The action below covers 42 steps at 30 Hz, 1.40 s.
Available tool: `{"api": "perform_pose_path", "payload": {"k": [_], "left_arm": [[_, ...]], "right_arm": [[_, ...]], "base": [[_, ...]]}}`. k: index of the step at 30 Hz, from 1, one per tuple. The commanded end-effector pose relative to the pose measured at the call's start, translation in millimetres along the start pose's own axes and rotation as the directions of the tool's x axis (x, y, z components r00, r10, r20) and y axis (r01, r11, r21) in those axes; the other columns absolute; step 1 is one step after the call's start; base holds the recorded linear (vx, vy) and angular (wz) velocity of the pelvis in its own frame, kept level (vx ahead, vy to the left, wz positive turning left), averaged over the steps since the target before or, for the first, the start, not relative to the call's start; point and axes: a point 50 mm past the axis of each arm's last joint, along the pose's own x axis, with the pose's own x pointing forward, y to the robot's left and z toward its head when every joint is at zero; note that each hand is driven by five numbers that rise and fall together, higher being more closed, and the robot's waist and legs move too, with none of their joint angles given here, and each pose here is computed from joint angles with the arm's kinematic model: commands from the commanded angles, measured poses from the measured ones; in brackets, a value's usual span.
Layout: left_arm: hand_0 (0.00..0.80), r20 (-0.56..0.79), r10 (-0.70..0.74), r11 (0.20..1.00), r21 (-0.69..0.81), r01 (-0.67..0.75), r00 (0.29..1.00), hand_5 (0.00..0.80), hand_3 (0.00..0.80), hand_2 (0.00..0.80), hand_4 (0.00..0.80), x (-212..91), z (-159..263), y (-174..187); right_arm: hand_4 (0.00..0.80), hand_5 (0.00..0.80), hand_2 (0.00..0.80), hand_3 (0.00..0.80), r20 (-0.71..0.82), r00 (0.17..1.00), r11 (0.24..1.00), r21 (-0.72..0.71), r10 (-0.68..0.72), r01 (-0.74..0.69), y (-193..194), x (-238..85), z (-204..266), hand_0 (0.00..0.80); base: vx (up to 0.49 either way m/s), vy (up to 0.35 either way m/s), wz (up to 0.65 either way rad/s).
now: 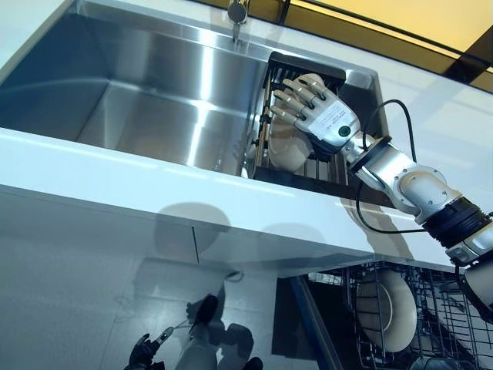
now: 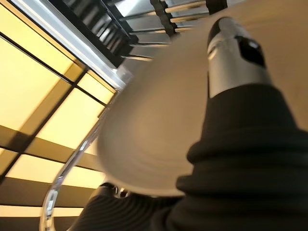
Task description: Take plates into dishwasher
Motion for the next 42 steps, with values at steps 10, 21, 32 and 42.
{"api": "perform_pose_path", "payload": {"k": [10,21,32,42], "left_arm": [[0.000,0.010,-0.009,1.000,0.005,0.009,1.000,0.000,0.000,0.000,0.000,-3,-4,-6],[0.000,-0.019,0.008,1.000,0.021,-0.008,1.000,0.000,0.000,0.000,0.000,-6,-18,3],[0.000,-0.046,0.016,0.999,0.039,-0.015,0.999,0.000,0.000,0.000,0.000,-11,-33,7],[0.000,-0.079,0.026,0.999,0.049,-0.022,0.997,0.000,0.000,0.000,0.000,-15,-46,8]], "right_arm": [[0.800,0.800,0.800,0.800,-0.043,0.998,0.993,-0.111,-0.042,0.037,-21,14,-14,0.800],[0.800,0.800,0.800,0.800,-0.110,0.993,0.995,-0.085,0.050,-0.059,-11,3,-28,0.800],[0.800,0.800,0.800,0.800,-0.201,0.978,0.996,-0.064,0.048,-0.062,-10,-10,-45,0.800],[0.800,0.800,0.800,0.800,-0.508,0.861,0.996,0.083,0.020,0.026,-17,-35,-96,0.800]], "base": [[0.018,-0.006,0.02],[0.029,0.013,-0.01],[0.013,0.002,-0.05],[0.016,0.024,-0.08]]}}
